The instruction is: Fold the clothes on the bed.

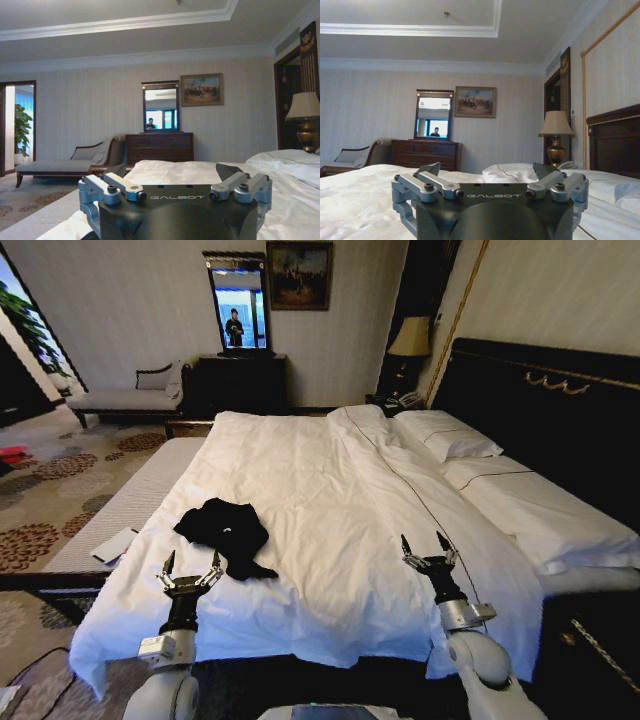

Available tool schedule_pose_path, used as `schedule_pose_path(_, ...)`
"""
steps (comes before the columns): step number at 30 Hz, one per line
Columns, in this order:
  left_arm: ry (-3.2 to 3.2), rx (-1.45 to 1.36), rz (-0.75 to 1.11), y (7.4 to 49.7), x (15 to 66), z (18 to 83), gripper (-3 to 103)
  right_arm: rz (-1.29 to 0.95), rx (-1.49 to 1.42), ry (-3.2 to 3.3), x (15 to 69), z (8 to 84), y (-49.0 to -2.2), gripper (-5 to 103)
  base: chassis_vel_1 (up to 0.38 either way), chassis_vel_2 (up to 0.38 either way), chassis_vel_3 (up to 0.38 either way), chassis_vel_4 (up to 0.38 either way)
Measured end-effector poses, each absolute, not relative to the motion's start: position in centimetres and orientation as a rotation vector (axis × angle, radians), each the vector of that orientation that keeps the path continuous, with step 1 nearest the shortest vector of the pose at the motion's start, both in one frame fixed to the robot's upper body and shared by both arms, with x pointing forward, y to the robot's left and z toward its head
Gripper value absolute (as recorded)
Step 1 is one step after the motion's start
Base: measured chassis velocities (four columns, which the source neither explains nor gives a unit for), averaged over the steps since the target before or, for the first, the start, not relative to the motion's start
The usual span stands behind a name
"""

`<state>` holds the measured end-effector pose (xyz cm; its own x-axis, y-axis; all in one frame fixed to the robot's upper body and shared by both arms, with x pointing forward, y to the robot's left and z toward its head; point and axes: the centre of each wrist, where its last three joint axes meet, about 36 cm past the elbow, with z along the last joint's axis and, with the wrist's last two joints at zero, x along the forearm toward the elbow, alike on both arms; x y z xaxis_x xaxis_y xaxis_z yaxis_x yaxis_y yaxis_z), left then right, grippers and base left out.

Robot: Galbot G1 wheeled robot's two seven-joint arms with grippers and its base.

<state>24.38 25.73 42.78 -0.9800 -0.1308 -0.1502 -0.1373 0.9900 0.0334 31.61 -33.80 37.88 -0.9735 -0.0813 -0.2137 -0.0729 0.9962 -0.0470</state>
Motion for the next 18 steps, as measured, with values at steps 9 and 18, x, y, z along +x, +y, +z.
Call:
schedule_pose_path(9, 2.987, -0.204, 0.065, 25.71, 24.34, 42.76, 100, -0.056, -0.113, 2.921, 31.69, 37.80, -33.80, 100, 0.021, 0.046, -0.012, -0.056)
schedule_pose_path(18, 2.987, -0.206, 0.066, 25.66, 24.30, 42.74, 100, -0.056, -0.115, 2.920, 31.76, 37.76, -33.79, 100, 0.007, 0.098, -0.005, -0.095)
